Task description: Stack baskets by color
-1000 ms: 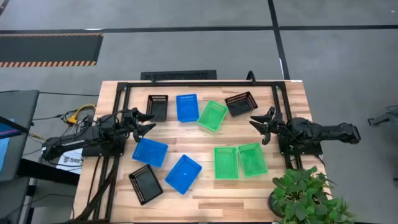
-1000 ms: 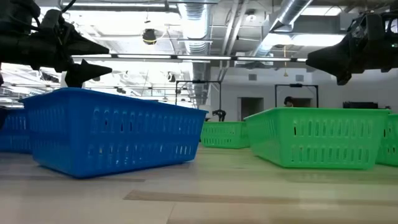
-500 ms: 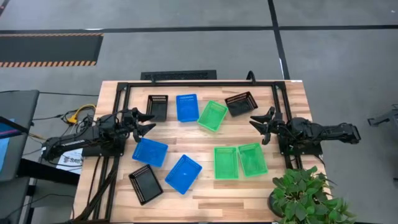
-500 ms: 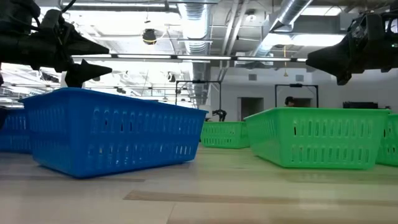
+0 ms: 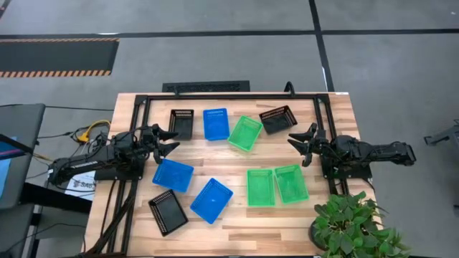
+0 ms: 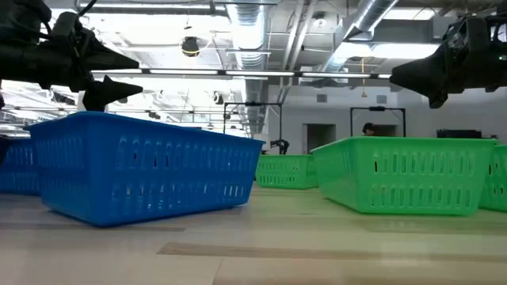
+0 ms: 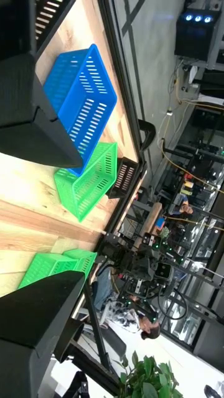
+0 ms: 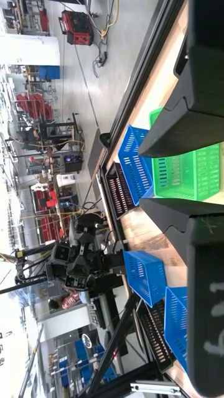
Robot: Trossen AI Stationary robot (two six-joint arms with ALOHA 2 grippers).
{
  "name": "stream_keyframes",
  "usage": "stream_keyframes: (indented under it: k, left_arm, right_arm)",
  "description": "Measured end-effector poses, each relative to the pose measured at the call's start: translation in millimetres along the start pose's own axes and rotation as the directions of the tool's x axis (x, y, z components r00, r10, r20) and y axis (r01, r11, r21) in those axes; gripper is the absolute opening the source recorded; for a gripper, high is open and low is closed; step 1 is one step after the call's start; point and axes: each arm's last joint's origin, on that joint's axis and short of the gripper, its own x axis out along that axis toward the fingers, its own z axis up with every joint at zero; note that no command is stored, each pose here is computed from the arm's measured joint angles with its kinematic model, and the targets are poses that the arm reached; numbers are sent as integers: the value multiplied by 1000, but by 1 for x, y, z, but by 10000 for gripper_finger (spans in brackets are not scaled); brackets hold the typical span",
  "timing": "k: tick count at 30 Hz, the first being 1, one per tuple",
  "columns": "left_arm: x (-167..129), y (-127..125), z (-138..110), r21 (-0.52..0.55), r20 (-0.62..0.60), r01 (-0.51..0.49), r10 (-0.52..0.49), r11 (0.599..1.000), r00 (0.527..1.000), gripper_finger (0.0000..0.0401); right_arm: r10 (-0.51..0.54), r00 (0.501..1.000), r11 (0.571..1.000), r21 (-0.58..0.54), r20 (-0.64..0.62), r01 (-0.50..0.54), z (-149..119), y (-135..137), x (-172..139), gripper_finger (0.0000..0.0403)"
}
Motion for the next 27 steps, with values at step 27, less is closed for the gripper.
stream_keyframes:
  k: [27]
  left_arm:
    - [0,1,2,-281,36,-41,53,959,998,274]
  right_arm:
    - [0,1000,999,38,1,0,0,0,0,137]
